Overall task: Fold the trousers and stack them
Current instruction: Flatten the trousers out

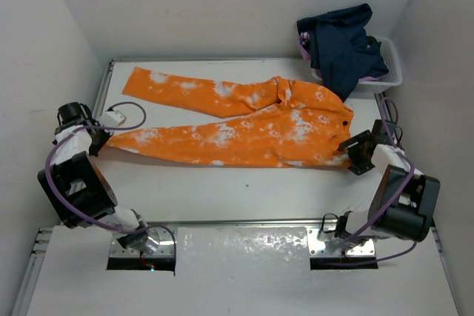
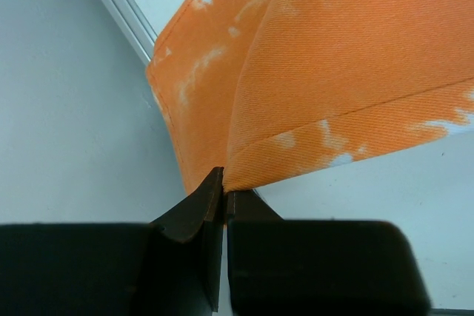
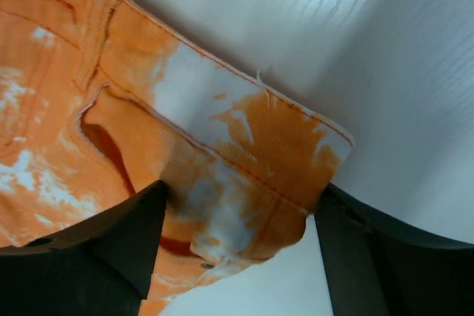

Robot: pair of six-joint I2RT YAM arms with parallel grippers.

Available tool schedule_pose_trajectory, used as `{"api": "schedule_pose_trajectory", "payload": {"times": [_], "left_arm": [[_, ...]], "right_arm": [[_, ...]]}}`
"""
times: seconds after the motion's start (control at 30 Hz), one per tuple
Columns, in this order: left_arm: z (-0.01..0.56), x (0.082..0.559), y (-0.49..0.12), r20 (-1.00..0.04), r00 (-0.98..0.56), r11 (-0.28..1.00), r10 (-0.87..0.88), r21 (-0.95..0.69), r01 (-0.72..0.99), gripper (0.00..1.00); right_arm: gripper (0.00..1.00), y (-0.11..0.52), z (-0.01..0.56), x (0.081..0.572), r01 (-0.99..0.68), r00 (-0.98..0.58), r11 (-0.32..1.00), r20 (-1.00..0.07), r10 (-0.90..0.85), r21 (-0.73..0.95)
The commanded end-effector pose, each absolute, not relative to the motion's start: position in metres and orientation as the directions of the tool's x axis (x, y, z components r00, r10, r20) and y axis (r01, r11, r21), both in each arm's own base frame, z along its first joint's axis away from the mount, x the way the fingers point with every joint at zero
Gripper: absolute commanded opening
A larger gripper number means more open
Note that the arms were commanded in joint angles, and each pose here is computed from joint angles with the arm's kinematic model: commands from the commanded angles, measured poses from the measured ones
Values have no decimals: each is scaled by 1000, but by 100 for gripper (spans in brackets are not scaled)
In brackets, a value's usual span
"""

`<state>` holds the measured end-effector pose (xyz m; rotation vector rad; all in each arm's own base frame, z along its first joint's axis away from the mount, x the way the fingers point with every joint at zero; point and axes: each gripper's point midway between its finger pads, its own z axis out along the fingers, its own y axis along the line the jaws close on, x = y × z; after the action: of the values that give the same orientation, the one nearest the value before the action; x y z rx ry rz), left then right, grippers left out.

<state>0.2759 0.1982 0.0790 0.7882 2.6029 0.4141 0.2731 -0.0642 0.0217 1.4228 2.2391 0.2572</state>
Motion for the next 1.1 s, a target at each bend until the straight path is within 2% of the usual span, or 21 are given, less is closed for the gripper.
{"api": "schedule_pose_trajectory", "payload": {"times": [0.0,0.03,0.1,0.13,0.2,0.27,0.3,0.43,0.57,0.7,0.8,0.87,0.93,0.97,1.0,1.03,1.07], "left_arm": [[94,285,209,-304,-771,806,559,416,421,0],[94,285,209,-305,-773,808,557,415,419,0],[95,286,210,-307,-772,809,556,415,417,0],[98,287,210,-309,-771,807,557,420,415,0],[105,290,213,-315,-765,802,562,436,409,0],[111,293,216,-317,-761,796,567,450,405,0],[116,295,218,-320,-755,791,572,459,404,0],[152,304,235,-343,-737,774,582,513,373,0],[156,290,239,-284,-743,749,606,518,413,0],[125,258,217,-222,-758,766,613,404,501,0],[100,234,211,-147,-779,771,609,339,539,0],[92,221,211,-94,-786,766,610,322,556,0],[78,201,208,-31,-793,767,609,278,578,5],[75,194,208,-1,-794,767,608,262,586,15],[70,187,205,23,-787,762,617,235,604,21],[67,179,202,43,-785,763,618,205,612,26],[68,173,204,76,-784,761,616,198,618,39]], "right_arm": [[69,-70,8,286,823,-293,394,-290,911,408],[51,-73,10,294,814,-292,404,-307,906,416],[32,-78,7,300,811,-309,421,-315,898,405],[15,-80,11,304,808,-324,437,-320,890,396],[0,-86,16,303,810,-349,465,-344,872,356],[0,-95,28,302,807,-355,489,-388,850,333],[0,-105,47,305,799,-336,503,-450,828,329],[0,-121,87,280,804,-343,536,-537,771,258],[0,-118,82,233,847,-274,454,-505,818,276],[0,-104,48,179,908,-260,378,-468,845,179],[0,-101,41,152,940,-226,316,-465,856,125],[0,-106,43,143,951,-207,293,-499,841,99],[0,-109,44,136,958,-200,276,-516,833,75],[4,-113,45,133,963,-197,265,-529,826,55],[9,-115,47,132,964,-197,261,-536,821,47],[29,-116,48,132,965,-196,259,-540,819,43],[40,-119,50,130,968,-193,249,-547,814,30]]}}
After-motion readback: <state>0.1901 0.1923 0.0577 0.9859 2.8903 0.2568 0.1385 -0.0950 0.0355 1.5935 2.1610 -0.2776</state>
